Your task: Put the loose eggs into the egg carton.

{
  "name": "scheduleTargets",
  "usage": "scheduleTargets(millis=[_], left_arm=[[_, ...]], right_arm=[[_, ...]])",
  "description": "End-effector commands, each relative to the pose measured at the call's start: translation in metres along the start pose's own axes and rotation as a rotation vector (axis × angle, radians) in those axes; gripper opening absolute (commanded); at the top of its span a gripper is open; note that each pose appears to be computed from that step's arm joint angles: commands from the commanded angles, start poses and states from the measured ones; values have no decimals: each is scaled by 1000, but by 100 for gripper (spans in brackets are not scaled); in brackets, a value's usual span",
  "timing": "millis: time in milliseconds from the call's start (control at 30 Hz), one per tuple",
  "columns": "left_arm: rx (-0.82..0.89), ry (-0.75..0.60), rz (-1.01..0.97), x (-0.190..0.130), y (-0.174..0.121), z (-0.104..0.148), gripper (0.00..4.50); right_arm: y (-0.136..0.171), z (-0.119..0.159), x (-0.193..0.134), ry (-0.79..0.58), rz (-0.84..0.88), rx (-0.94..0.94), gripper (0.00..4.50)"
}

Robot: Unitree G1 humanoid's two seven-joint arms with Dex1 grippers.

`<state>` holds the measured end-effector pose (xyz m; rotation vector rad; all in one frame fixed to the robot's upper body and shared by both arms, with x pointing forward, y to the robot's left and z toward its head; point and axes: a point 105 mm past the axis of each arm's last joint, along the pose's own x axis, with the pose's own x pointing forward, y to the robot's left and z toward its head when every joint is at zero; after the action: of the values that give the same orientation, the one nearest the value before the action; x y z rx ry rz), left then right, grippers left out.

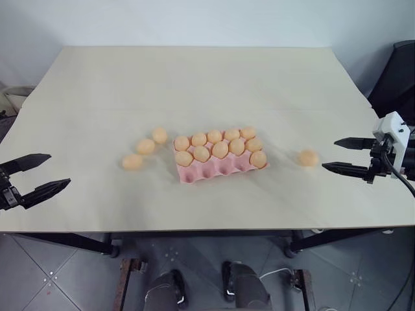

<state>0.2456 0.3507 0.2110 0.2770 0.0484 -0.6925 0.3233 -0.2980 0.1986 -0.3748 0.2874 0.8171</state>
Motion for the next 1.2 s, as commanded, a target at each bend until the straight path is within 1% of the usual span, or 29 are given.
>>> scheduleTargets(millis=[33, 100, 200, 300, 367, 400, 500, 533, 600, 667, 733, 867, 1000, 1200], left_arm=[[70, -23, 33, -7, 10, 14, 450], [115, -13, 50, -6, 11, 14, 450], [35, 28, 17, -4, 7, 6, 450], [44, 48, 7, -4, 4, 2, 450], [90, -20, -15, -4, -1, 7, 450], [86, -49, -42, -4, -4, 10, 450], [72, -66, -124, -5, -12, 11, 450], [86, -107, -171, -6, -17, 14, 450], [101, -133, -239, -9, -23, 15, 450], [101, -158, -303, -11, -29, 16, 450], [98, -183, -339, -12, -32, 18, 450], [109, -194, -349, -9, -32, 17, 450], [107, -212, -353, -7, -31, 18, 450], [109, -229, -355, -3, -30, 18, 450]], right_arm=[[-3, 13, -10, -33, -28, -44, 448], [-3, 13, -10, -34, -30, -40, 448], [-3, 13, -10, -36, -37, -33, 448], [-5, 9, -9, -20, -60, -22, 448], [-7, 6, -8, -8, -93, -9, 448], [-9, 4, -7, 0, -112, 6, 448], [-10, 4, -5, -9, -139, 19, 448], [-12, 3, -4, -7, -159, 26, 448], [-12, 0, 0, -8, -182, 31, 448], [-16, 1, 6, -49, -235, 50, 448], [-18, -1, 10, -62, -264, 88, 448], [-18, 2, 22, -135, -337, 93, 448], [-21, 5, 24, -210, -436, 102, 448], [-15, -8, 31, -226, -515, 122, 448]])
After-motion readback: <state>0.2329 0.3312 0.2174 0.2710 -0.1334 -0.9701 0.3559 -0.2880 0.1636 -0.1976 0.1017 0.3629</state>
